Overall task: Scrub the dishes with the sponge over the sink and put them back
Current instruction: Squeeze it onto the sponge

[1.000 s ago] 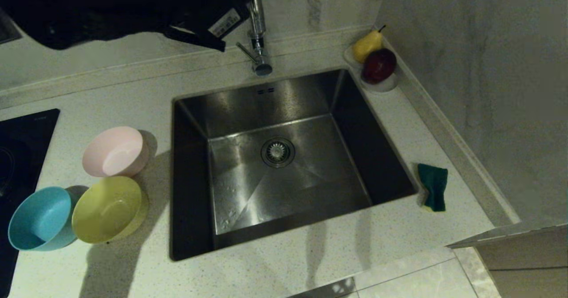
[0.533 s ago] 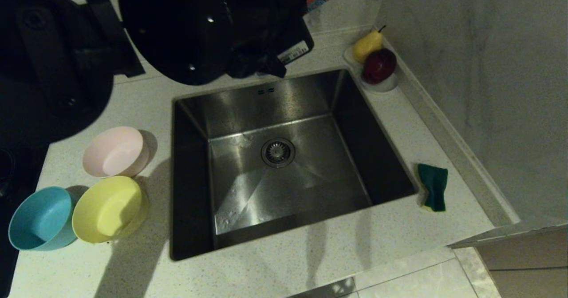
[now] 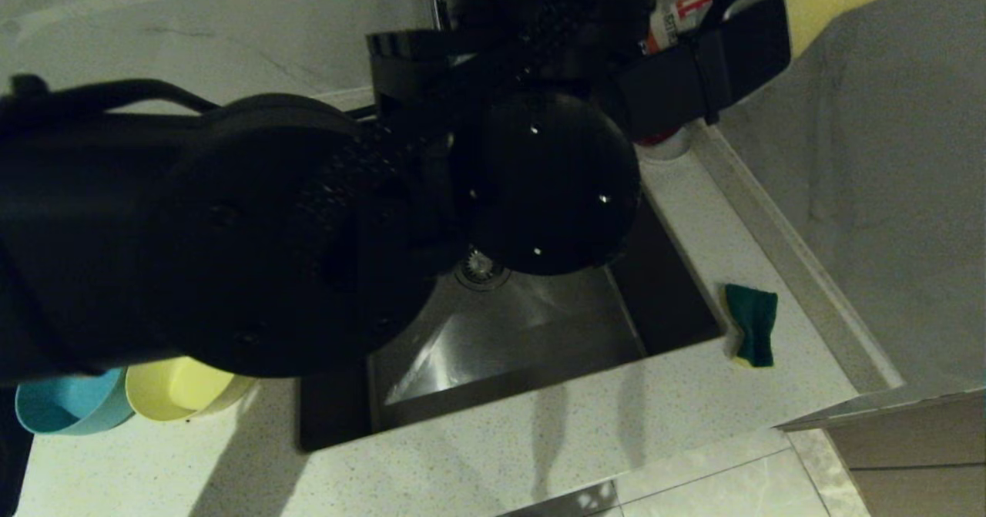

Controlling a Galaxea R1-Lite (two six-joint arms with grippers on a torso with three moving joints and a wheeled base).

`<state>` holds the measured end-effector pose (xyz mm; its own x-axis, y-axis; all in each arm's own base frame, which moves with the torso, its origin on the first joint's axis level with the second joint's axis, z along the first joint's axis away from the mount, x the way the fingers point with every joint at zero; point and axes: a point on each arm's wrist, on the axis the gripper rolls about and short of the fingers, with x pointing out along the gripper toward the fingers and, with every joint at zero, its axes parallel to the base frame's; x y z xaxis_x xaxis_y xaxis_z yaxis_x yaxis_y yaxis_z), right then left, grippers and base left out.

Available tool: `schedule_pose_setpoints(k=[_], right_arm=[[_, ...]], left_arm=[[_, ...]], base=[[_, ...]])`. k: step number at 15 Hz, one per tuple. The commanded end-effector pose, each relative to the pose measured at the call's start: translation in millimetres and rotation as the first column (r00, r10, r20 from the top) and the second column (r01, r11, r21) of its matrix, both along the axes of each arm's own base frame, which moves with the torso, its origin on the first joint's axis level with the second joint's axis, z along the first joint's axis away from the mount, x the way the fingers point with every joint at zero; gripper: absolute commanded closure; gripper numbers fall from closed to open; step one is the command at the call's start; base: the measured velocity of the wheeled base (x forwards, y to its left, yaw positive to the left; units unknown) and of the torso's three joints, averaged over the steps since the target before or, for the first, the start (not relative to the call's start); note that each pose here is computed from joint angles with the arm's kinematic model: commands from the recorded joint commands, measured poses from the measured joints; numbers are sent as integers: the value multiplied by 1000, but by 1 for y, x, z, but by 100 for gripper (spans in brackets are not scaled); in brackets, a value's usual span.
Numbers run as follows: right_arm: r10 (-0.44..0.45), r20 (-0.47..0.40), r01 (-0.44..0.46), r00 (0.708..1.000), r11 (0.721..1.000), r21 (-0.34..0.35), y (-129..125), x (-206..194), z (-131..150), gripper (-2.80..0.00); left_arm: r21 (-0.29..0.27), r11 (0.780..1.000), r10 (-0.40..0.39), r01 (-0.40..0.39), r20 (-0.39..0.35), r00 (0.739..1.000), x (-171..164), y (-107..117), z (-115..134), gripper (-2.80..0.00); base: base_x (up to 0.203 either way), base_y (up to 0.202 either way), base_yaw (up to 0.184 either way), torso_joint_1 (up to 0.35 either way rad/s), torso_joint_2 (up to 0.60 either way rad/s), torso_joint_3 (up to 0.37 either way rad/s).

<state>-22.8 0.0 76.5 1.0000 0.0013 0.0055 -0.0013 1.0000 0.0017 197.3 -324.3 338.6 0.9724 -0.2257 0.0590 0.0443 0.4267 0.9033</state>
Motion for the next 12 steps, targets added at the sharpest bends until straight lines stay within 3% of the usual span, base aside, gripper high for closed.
schedule_pose_setpoints(k=[1,6,9,12], right_arm=[[0,1,0,1000,1000,0,0,0,0,0],[0,-1,0,1000,1000,0,0,0,0,0],[0,1,0,1000,1000,0,0,0,0,0],[0,-1,0,1000,1000,0,0,0,0,0]], left_arm=[[56,998,24,-22,-27,999,7,-18,-23,0],[111,994,27,-21,-50,998,18,-41,-50,0],[104,995,11,-6,-44,999,19,-60,-68,0],[163,987,6,-3,-17,1000,23,-73,-81,0]], base=[[0,0,0,0,0,0],[0,0,0,0,0,0],[0,0,0,0,0,0],[0,0,0,0,0,0]])
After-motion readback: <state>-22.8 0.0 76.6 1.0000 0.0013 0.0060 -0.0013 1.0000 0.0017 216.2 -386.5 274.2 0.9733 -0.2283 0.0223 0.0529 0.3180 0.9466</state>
